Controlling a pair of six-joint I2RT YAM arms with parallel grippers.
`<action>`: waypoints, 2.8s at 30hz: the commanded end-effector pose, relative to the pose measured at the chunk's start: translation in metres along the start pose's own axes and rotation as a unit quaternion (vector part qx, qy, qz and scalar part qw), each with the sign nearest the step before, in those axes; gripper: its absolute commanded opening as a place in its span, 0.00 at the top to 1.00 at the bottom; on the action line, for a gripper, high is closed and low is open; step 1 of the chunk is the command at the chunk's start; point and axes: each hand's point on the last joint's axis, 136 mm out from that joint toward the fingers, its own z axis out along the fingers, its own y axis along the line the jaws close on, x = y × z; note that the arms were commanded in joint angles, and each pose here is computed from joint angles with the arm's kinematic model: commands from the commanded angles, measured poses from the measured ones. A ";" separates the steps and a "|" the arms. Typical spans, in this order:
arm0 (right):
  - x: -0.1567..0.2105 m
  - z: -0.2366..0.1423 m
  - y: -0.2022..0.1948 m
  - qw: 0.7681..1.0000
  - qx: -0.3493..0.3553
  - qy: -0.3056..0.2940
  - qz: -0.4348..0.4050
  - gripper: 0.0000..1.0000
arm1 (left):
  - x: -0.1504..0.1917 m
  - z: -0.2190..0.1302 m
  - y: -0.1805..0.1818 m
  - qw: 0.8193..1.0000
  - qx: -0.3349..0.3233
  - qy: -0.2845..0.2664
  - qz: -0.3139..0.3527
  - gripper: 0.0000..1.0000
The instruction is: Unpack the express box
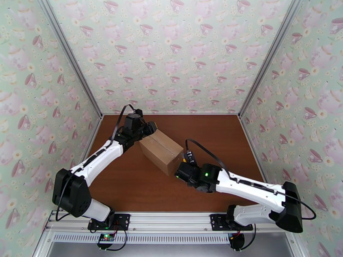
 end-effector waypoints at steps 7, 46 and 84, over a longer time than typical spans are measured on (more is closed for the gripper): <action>-0.013 -0.005 0.003 1.000 0.003 -0.021 -0.004 1.00 | 0.001 -0.004 -0.004 1.000 0.011 0.000 -0.001 0.55; -0.015 -0.002 0.009 1.000 0.004 -0.015 -0.022 1.00 | 0.005 0.002 -0.002 1.000 0.012 0.005 -0.006 0.55; -0.018 0.000 0.013 0.999 0.008 -0.013 -0.033 1.00 | -0.004 0.051 0.081 0.987 -0.122 0.088 0.062 0.57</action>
